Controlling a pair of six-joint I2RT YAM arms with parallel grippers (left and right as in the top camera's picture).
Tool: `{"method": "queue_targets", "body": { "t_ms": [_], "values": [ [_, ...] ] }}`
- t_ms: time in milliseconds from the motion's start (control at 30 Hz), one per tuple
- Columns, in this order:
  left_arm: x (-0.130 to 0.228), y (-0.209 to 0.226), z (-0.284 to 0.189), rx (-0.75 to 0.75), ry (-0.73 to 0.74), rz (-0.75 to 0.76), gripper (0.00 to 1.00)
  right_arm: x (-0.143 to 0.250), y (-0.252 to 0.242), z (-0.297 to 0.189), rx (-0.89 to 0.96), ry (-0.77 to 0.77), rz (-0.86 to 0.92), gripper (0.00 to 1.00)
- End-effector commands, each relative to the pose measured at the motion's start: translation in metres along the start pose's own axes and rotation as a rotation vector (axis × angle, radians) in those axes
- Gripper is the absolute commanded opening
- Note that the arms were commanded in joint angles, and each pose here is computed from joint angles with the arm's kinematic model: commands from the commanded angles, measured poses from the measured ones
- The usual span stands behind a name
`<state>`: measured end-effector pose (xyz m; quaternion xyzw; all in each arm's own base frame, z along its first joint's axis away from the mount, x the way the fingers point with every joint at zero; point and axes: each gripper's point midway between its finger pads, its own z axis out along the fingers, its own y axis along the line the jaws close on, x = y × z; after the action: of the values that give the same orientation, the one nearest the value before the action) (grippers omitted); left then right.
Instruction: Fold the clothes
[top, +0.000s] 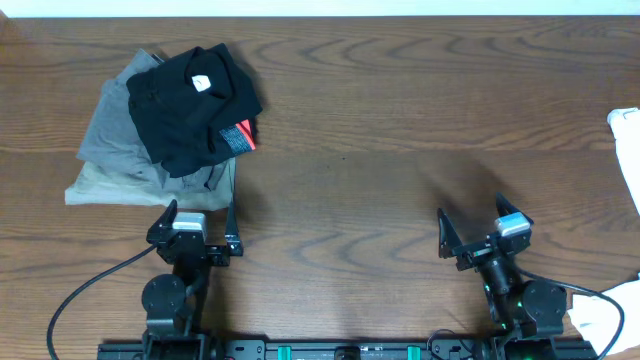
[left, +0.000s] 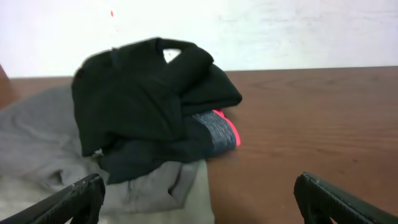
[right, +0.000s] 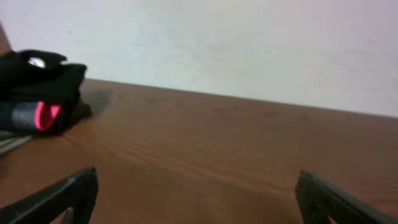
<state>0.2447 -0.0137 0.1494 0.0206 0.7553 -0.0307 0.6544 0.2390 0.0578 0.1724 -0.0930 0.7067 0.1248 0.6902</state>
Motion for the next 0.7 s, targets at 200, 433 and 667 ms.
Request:
{"method": "queue_targets", "body": {
  "t_ms": [200, 433, 667],
  "values": [
    [-0.069, 0.009, -0.003, -0.058, 0.127, 0.034, 0.98, -0.054, -0.001, 0.011, 0.011, 0.074, 0.072, 0.99],
    [-0.121, 0.003, 0.040, -0.007, 0.392, 0.014, 0.98, -0.078, -0.021, 0.075, 0.042, 0.365, 0.149, 0.99],
    [-0.147, -0.035, 0.071, 0.218, 0.544, -0.066, 0.98, -0.041, -0.007, 0.131, -0.124, 0.692, 0.311, 0.99]
  ]
}}
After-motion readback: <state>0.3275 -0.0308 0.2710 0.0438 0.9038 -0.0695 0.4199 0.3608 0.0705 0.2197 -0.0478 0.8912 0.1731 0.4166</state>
